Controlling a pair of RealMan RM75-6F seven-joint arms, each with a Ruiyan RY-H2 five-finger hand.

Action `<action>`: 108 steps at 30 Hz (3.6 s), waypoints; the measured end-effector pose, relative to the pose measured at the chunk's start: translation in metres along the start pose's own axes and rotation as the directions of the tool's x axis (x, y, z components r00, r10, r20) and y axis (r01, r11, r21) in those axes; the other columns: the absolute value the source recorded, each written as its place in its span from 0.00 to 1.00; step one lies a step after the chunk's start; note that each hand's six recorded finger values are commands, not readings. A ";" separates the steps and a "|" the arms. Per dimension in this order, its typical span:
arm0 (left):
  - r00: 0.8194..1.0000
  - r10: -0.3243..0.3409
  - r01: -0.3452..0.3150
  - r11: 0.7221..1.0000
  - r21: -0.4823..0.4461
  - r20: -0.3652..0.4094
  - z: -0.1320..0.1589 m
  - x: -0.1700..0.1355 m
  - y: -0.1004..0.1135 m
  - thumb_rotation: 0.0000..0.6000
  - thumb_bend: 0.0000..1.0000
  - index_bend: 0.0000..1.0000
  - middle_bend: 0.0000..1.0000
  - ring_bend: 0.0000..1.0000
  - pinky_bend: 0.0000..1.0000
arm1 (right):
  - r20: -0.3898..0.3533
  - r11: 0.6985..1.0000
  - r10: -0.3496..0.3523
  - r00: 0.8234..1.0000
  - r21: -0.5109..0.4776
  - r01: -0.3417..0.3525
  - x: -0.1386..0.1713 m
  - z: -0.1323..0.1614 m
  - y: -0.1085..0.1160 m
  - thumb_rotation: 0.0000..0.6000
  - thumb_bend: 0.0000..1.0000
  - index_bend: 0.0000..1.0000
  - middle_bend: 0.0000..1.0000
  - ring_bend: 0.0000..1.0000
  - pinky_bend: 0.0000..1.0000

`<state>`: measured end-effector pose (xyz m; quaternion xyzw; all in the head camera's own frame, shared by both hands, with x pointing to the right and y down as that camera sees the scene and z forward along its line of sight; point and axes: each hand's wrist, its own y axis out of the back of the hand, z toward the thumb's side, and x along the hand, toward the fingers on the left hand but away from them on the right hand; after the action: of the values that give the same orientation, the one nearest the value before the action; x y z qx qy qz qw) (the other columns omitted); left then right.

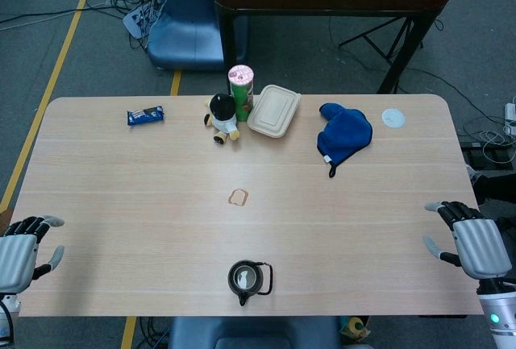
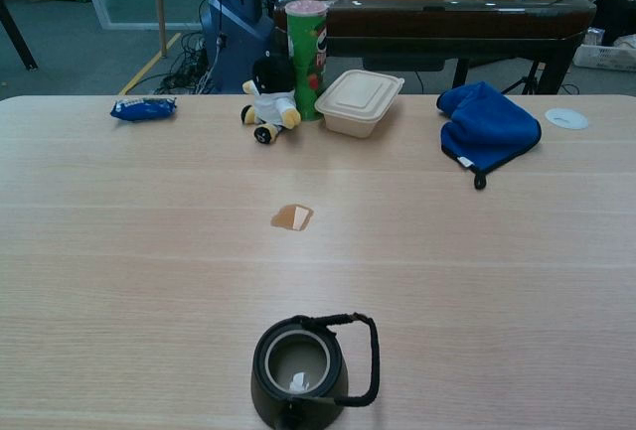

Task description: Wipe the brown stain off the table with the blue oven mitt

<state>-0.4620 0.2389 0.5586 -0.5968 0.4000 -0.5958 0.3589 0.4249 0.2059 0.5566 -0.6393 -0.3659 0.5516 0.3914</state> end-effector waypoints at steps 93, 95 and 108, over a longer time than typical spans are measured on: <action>0.996 0.027 -0.025 0.999 0.020 -0.079 -0.015 -0.013 0.012 1.00 0.30 0.35 0.32 0.26 0.26 | 0.120 0.933 0.319 0.940 0.136 -0.334 -0.327 0.090 -0.106 1.00 0.17 0.00 0.13 0.10 0.26; 0.996 0.027 -0.025 0.999 0.020 -0.086 -0.017 -0.013 0.012 1.00 0.30 0.35 0.32 0.26 0.26 | 0.119 0.931 0.323 0.939 0.141 -0.338 -0.328 0.094 -0.108 1.00 0.17 0.00 0.13 0.10 0.25; 0.994 0.021 -0.019 1.000 0.022 -0.104 -0.023 -0.015 0.011 1.00 0.30 0.35 0.32 0.26 0.26 | 0.124 0.916 0.353 0.927 0.156 -0.370 -0.331 0.109 -0.122 1.00 0.21 0.00 0.15 0.10 0.25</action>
<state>-0.4845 0.2492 0.5433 -0.5570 0.4177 -0.6267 0.3499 0.2717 -0.0296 0.7959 -0.6324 -0.2089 0.6738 0.3202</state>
